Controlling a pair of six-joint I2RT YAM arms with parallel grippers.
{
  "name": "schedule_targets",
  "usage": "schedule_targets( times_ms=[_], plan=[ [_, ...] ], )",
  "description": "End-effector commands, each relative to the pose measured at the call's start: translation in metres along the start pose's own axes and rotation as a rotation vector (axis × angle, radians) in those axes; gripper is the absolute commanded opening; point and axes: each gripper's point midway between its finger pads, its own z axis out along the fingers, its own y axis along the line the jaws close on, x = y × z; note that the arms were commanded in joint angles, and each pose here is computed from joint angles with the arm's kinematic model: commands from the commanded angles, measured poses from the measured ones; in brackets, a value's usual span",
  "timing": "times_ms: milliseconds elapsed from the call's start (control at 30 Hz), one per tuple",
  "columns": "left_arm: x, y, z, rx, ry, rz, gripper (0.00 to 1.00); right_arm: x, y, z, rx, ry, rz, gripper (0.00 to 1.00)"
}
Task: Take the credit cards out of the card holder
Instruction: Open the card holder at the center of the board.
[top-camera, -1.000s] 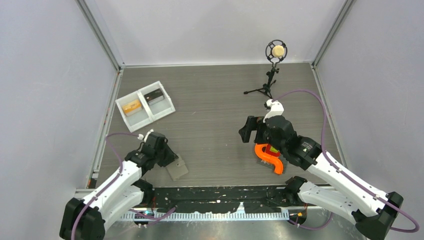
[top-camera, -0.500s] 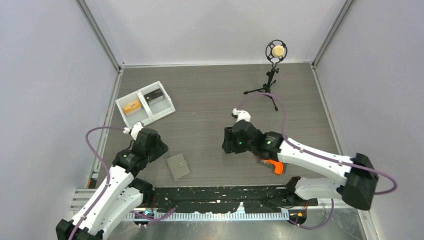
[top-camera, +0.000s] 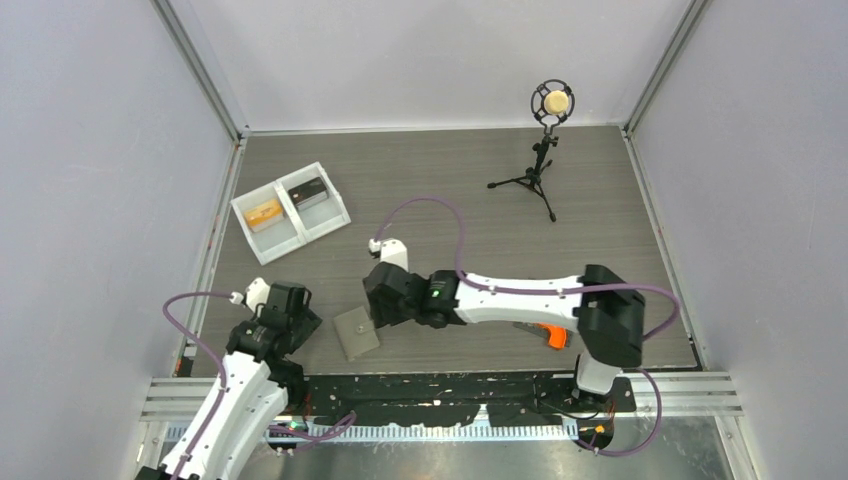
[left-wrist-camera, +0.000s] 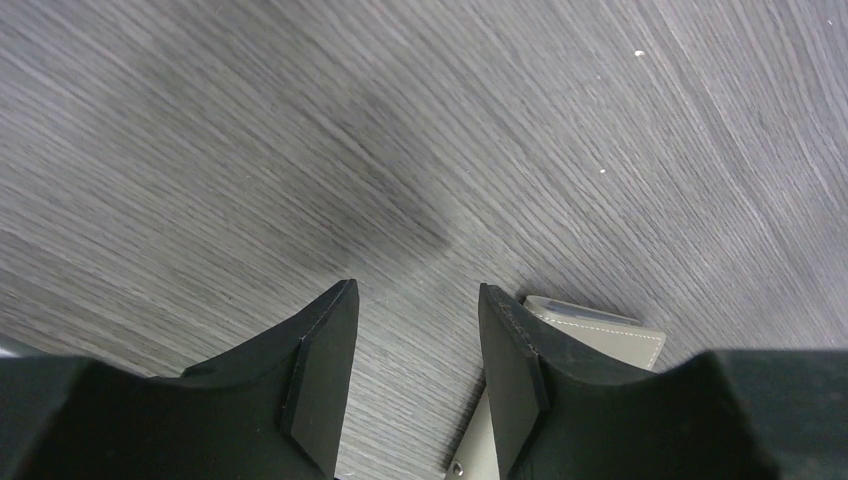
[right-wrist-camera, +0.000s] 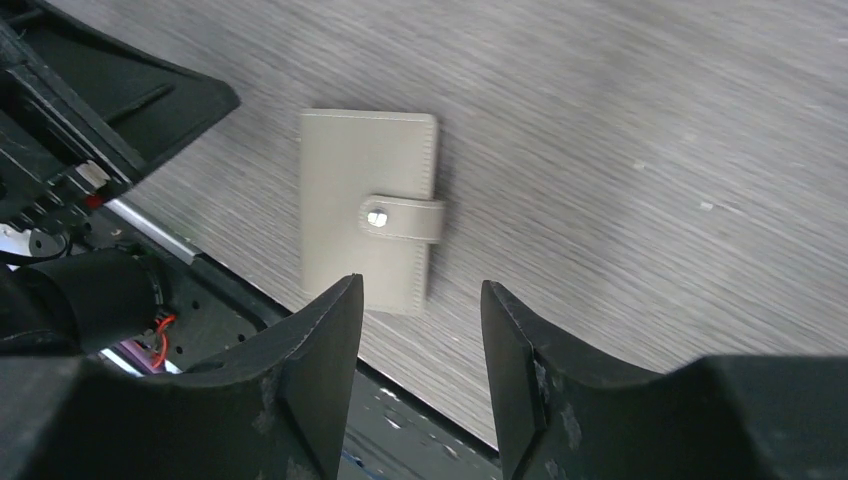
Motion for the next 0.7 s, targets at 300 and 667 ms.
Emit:
schedule_targets(
  times_ms=[300, 667],
  plan=[
    [0.003, 0.005, -0.002, 0.019, -0.009, -0.077, 0.49, 0.014, 0.055, 0.042, -0.059, 0.066, 0.062, 0.51],
    [0.006, 0.005, -0.002, 0.035, -0.003, -0.088, 0.49, 0.031, 0.037, 0.063, 0.072, 0.09, 0.029, 0.51]
  ],
)
